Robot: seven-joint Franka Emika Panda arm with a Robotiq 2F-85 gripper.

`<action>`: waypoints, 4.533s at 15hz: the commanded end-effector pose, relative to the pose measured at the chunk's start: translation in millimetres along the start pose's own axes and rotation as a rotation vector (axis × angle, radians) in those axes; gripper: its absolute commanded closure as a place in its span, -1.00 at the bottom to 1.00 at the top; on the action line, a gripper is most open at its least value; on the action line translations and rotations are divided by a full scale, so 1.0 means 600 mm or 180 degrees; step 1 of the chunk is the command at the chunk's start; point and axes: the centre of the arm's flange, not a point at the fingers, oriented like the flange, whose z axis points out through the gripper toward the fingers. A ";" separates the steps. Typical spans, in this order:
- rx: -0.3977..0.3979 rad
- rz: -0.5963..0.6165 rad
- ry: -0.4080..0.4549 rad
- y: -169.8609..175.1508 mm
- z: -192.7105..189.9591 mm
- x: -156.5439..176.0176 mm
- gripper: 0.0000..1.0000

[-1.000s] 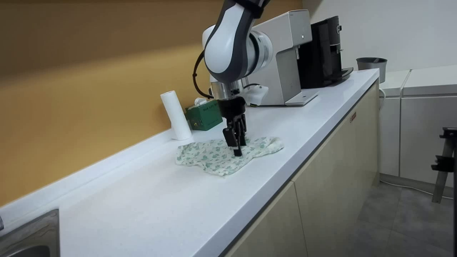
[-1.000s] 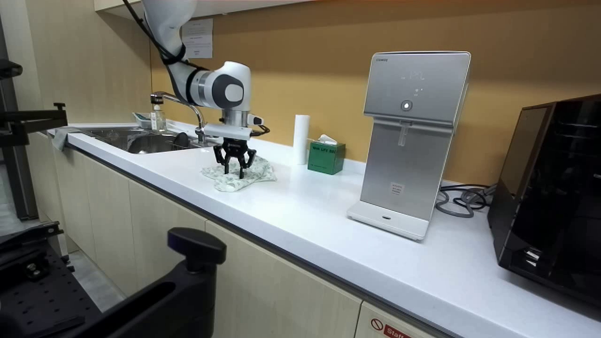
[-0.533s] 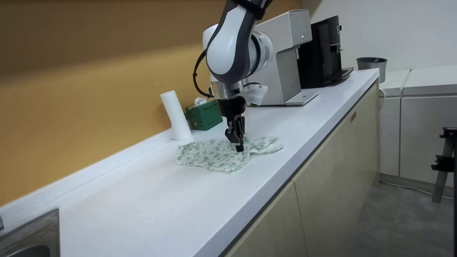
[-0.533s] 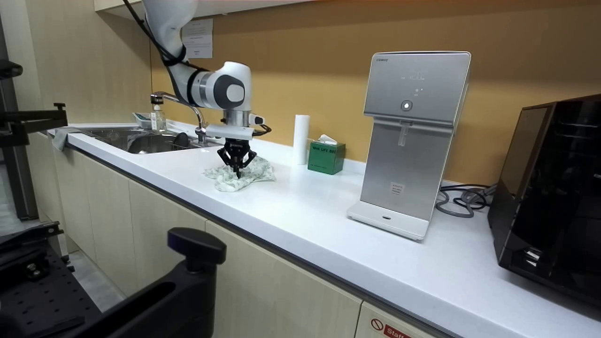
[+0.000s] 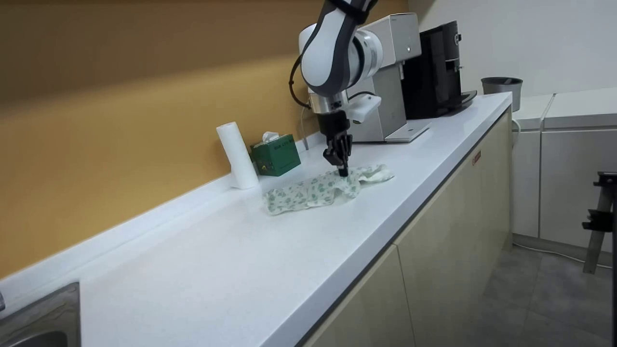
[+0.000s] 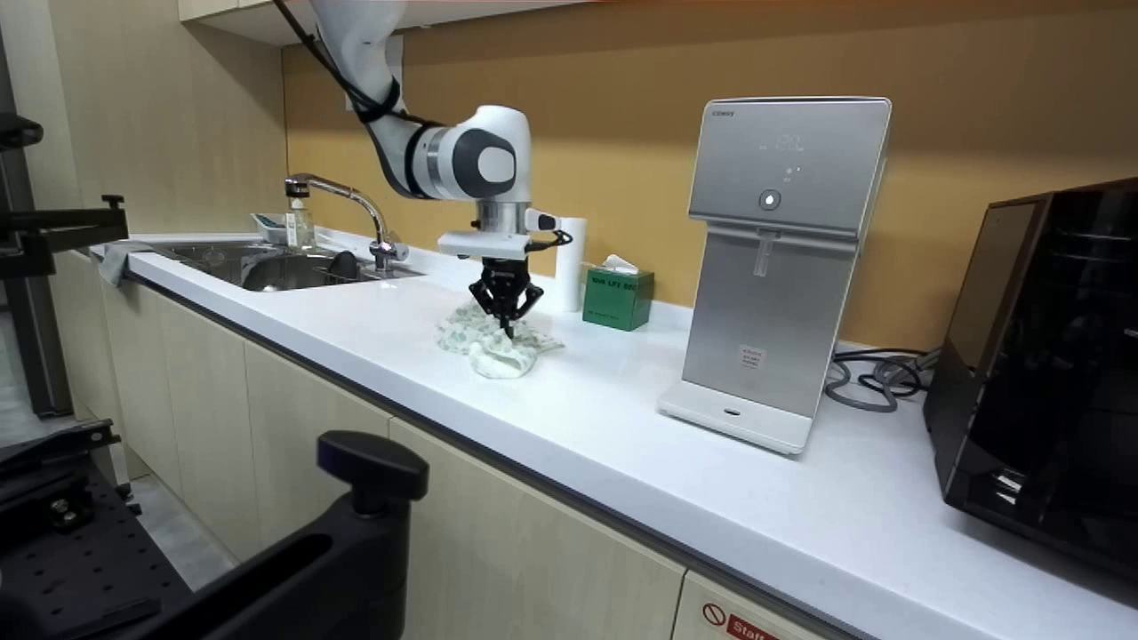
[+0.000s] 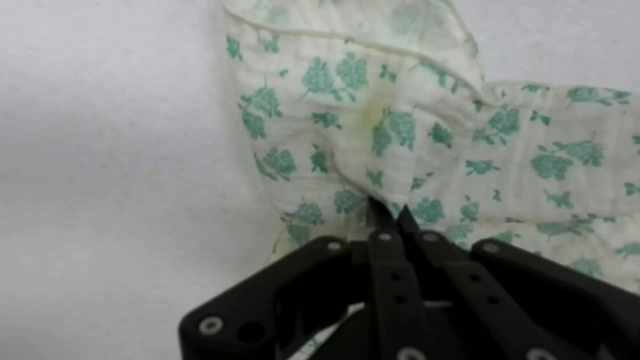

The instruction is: Use the towel to wipe the counter.

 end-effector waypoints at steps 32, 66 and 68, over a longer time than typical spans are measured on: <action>-0.0445 0.1061 -0.0415 0.159 0.061 -0.081 0.98; -0.0595 0.2256 -0.0199 0.354 0.092 -0.181 0.98; -0.0476 0.2100 -0.0267 0.320 0.094 -0.171 0.98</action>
